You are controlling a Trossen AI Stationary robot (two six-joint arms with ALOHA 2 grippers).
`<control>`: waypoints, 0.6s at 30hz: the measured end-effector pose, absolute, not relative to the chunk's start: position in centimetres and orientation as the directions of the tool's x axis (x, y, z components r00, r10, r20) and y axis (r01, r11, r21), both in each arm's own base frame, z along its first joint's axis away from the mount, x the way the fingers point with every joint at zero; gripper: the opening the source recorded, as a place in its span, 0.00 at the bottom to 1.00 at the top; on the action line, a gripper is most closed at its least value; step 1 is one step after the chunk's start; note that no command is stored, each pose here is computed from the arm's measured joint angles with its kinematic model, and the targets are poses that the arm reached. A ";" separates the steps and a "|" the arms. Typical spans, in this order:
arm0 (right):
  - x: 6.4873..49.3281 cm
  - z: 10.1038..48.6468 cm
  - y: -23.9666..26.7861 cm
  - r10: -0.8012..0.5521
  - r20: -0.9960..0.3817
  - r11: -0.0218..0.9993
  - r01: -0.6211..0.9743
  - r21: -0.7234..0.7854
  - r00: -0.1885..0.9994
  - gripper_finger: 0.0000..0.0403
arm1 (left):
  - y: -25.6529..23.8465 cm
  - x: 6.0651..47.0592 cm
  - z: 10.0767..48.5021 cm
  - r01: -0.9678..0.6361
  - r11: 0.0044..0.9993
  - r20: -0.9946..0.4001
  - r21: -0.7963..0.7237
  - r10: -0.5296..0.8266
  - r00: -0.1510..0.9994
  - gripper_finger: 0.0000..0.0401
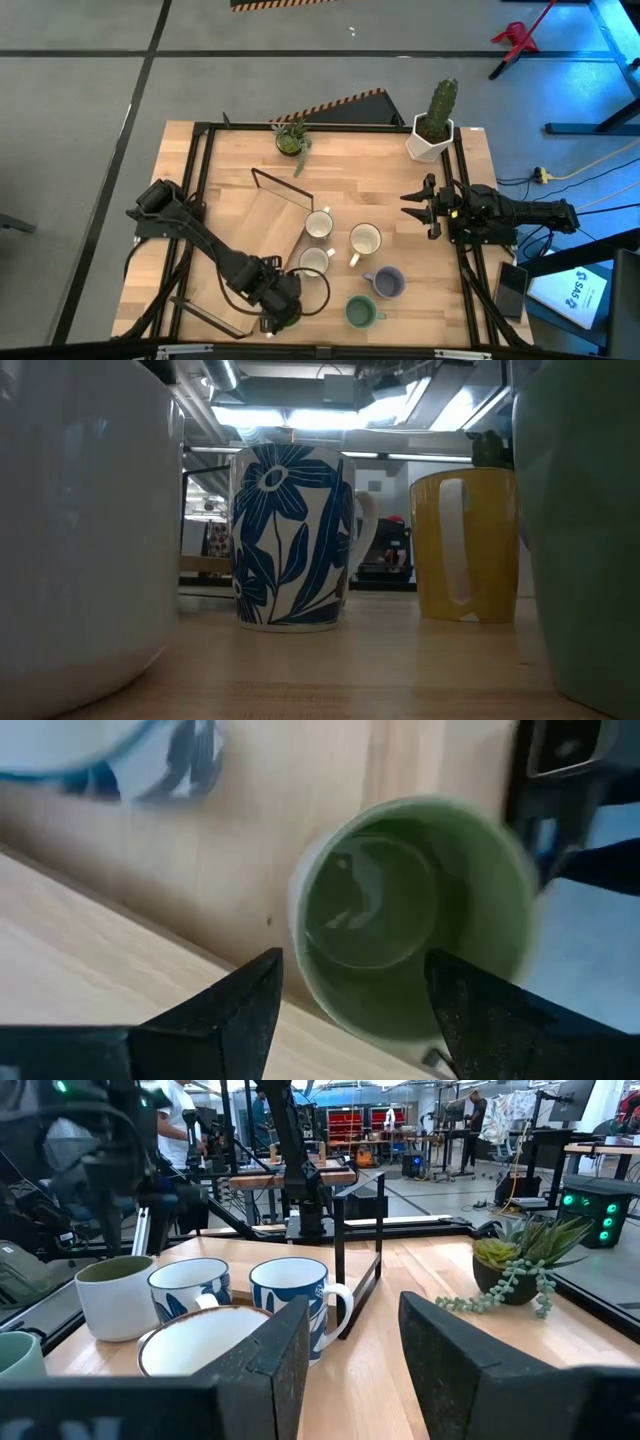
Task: Place coffee mugs
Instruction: Put the white and green mug on the shelf
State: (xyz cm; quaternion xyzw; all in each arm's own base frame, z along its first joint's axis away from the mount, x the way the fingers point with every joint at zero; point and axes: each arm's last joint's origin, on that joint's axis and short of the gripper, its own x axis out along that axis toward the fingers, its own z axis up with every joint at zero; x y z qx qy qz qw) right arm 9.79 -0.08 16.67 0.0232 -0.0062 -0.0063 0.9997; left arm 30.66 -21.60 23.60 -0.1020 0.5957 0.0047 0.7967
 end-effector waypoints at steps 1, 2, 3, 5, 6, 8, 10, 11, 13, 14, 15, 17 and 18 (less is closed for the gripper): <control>9.8 16.7 -0.1 -0.013 0.012 0.999 0.012 0.046 1.000 0.35 | -21.5 30.5 23.0 -0.146 0.978 -0.955 -0.150 -0.105 0.279 0.59; 9.8 16.7 -0.1 -0.013 0.012 0.999 0.012 0.046 1.000 0.35 | -21.3 30.3 22.4 -0.159 0.978 -0.960 -0.138 -0.092 0.265 0.59; 9.8 16.7 -0.1 -0.013 0.012 0.999 0.012 0.046 1.000 0.35 | -21.2 30.2 21.9 -0.176 0.976 -0.963 -0.129 -0.082 0.256 0.59; 9.8 16.7 -0.1 -0.013 0.012 0.999 0.012 0.046 1.000 0.35 | -20.9 29.9 21.2 -0.189 0.976 -0.969 -0.111 -0.064 0.239 0.59; 9.8 16.7 -0.1 -0.013 0.011 0.999 0.012 0.046 1.000 0.35 | -20.9 29.8 21.0 -0.190 0.976 -0.970 -0.108 -0.062 0.234 0.59; 9.8 16.7 -0.1 -0.013 0.011 0.999 0.012 0.046 1.000 0.35 | -20.9 29.8 20.8 -0.179 0.977 -0.968 -0.115 -0.071 0.239 0.59; 9.8 16.7 -0.1 -0.013 0.011 0.999 0.012 0.047 1.000 0.35 | -21.1 30.0 20.7 -0.159 0.977 -0.961 -0.145 -0.101 0.257 0.59; 9.8 16.7 -0.1 -0.013 0.011 0.999 0.012 0.046 1.000 0.35 | -21.2 30.2 20.7 -0.154 0.975 -0.957 -0.160 -0.115 0.267 0.59; 9.8 16.7 -0.1 -0.013 0.011 0.999 0.012 0.046 1.000 0.35 | -21.3 30.4 20.8 -0.149 0.972 -0.948 -0.180 -0.131 0.290 0.57; 9.8 16.7 -0.1 -0.013 0.011 0.999 0.012 0.047 1.000 0.35 | -21.3 30.5 20.8 -0.148 0.972 -0.945 -0.184 -0.133 0.299 0.55; 9.8 16.7 -0.1 -0.013 0.011 0.999 0.012 0.046 1.000 0.35 | -21.3 30.5 20.9 -0.145 0.973 -0.943 -0.181 -0.130 0.306 0.53; 9.8 16.7 -0.1 -0.013 0.010 0.999 0.013 0.046 1.000 0.35 | -21.3 30.5 20.9 -0.145 0.974 -0.943 -0.174 -0.123 0.310 0.47; 9.8 16.7 -0.1 -0.013 0.010 0.999 0.013 0.047 1.000 0.35 | -21.3 30.5 20.8 -0.147 0.974 -0.944 -0.170 -0.119 0.309 0.43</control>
